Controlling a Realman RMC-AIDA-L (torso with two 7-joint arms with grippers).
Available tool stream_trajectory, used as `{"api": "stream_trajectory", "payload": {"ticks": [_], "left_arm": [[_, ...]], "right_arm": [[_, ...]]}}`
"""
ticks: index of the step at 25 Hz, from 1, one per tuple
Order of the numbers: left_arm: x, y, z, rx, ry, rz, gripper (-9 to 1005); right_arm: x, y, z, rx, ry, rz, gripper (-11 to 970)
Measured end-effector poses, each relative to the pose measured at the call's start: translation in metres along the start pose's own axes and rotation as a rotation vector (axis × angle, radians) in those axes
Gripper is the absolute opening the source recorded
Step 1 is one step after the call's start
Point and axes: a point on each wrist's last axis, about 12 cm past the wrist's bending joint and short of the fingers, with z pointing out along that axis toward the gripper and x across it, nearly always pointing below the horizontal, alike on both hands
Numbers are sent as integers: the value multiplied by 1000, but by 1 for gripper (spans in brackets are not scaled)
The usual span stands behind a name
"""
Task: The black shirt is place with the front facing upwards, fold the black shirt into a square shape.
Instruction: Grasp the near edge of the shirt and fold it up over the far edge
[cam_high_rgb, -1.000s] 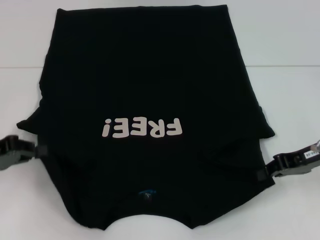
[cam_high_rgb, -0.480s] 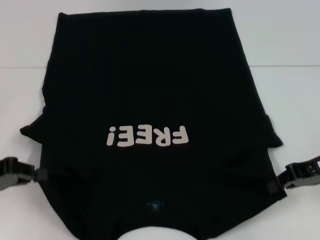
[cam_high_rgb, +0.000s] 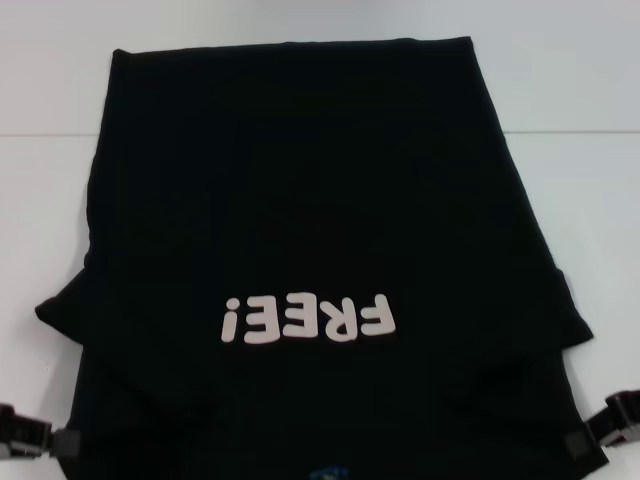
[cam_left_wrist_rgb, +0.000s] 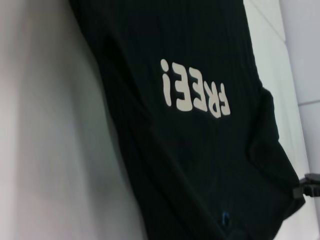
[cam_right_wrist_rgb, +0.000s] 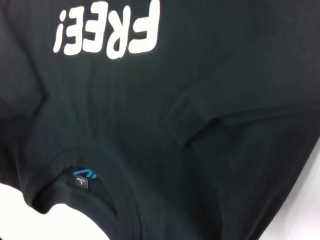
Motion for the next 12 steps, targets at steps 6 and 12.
{"api": "stream_trajectory", "payload": {"ticks": [6,12], "left_arm": [[10,0,-3,24,19,4,18],[0,-4,2,21,18,18,18]], "right_arm": [[10,-7,-3,-7,6,17,38],[7,-4,-1,-20,1,-6,38]]}}
